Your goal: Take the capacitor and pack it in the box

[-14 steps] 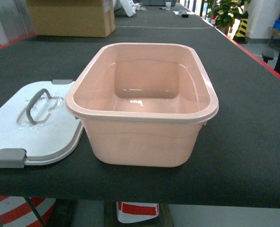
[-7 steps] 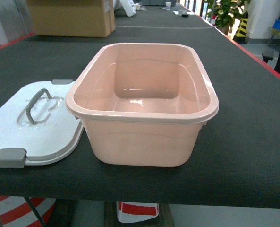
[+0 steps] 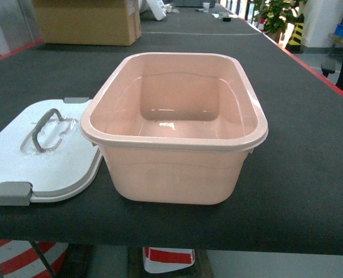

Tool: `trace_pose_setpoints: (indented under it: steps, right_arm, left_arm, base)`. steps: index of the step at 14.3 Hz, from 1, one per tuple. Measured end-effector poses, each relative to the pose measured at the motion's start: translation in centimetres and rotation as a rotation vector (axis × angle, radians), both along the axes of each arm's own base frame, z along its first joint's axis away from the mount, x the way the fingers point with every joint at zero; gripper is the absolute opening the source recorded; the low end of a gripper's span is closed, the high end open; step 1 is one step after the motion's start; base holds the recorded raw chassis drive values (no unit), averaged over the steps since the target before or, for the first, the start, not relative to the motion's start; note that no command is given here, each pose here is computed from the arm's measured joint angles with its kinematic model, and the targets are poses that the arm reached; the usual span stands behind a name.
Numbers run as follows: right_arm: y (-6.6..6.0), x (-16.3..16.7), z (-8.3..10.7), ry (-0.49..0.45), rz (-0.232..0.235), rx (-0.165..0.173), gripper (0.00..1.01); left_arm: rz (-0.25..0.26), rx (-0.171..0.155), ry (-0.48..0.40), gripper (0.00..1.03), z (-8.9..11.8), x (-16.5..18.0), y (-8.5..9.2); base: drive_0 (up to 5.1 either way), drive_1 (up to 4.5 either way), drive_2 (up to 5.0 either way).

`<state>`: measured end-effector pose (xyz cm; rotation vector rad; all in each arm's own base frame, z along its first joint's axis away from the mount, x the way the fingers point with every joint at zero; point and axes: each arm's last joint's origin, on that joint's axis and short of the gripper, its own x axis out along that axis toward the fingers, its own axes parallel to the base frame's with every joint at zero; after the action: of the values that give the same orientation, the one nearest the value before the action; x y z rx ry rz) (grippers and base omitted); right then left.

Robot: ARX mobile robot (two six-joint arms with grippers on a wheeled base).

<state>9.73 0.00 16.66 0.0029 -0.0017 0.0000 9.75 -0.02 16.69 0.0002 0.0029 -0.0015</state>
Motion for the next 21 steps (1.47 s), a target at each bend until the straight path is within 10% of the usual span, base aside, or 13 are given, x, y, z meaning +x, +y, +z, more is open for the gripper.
trace_pose_setpoints:
  steps: [4,6,8,12,18,21]
  right_arm:
    - [0.0,0.0,0.0,0.0,0.0,0.0,0.98]
    - [0.0,0.0,0.0,0.0,0.0,0.0,0.98]
    - [0.0,0.0,0.0,0.0,0.0,0.0,0.98]
    - [0.0,0.0,0.0,0.0,0.0,0.0,0.98]
    - [0.0,0.0,0.0,0.0,0.0,0.0,0.98]
    - [0.0,0.0,0.0,0.0,0.0,0.0,0.98]
  left_arm:
    - [0.007,0.0,0.003,0.42,0.0,0.0,0.0]
    - [0.124,0.006,0.027,0.42,0.0,0.8,-0.8]
    - [0.125,0.001,0.002,0.42,0.6,2.3,-1.7]
    - [-0.009,-0.034,-0.145,0.42,5.8,10.6,-6.4]
    - [-0.205,-0.005,-0.001,0.42,3.6,24.0,-19.1]
    - [-0.201,0.008,0.006,0.81,2.4,25.3,-19.8]
  base:
    - [0.0,0.0,0.0]
    - [0.0,0.0,0.0]
    - [0.0,0.0,0.0]
    - [0.0,0.0,0.0]
    - [0.0,0.0,0.0]
    - [0.0,0.0,0.0]
